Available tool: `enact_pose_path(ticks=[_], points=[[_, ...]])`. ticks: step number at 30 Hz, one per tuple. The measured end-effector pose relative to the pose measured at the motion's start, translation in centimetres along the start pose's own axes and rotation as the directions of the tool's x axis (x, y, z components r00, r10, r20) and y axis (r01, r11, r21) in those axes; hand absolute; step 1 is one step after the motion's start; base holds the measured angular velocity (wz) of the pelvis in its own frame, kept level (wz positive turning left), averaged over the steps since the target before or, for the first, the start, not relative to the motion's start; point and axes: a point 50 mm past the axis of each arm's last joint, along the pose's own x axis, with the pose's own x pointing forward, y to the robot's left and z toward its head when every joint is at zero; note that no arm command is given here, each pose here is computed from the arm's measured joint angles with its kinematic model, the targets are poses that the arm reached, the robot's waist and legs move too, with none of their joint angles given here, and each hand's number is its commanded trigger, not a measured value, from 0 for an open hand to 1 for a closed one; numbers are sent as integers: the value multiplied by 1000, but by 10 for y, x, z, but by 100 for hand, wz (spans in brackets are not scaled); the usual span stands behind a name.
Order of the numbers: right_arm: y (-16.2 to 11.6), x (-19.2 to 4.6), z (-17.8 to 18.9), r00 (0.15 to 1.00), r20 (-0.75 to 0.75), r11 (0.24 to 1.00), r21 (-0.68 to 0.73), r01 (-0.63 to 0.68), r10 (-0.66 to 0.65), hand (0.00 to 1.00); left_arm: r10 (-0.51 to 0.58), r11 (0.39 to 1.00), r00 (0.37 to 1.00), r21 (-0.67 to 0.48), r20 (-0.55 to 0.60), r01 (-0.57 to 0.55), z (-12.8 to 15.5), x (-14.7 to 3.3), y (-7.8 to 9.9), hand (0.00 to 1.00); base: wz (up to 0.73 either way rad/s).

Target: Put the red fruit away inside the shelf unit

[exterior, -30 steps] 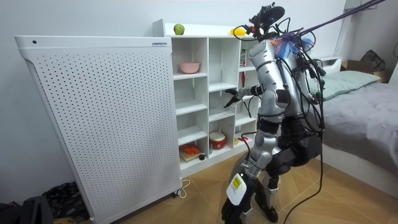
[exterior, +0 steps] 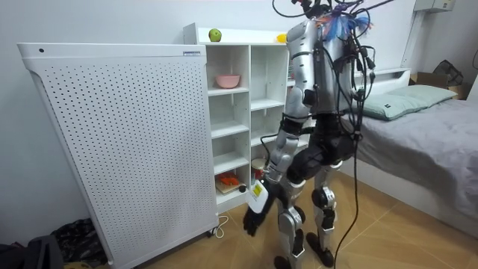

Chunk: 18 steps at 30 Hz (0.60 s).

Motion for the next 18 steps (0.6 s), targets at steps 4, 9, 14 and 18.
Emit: enact_pose_path(ticks=[4,9,14,18], points=[[-55,-14,-27,990,-87,990,-97,98,-107,0,46,999,999,-27,-24,-46,-13,-4,-2,0,2],[-100,-32,-50,962,-164,941,-298,164,-219,0,68,996,995,-55,-77,-73,-30,-8,-3,0,-9],[-125,-47,-72,916,-258,829,-546,123,-306,0,78,991,993,-105,-93,-88,-29,-9,-9,0,-7],[-138,-56,-79,885,-292,773,-624,111,-362,0,67,994,985,-77,-161,-80,-44,-12,-13,0,-22]])
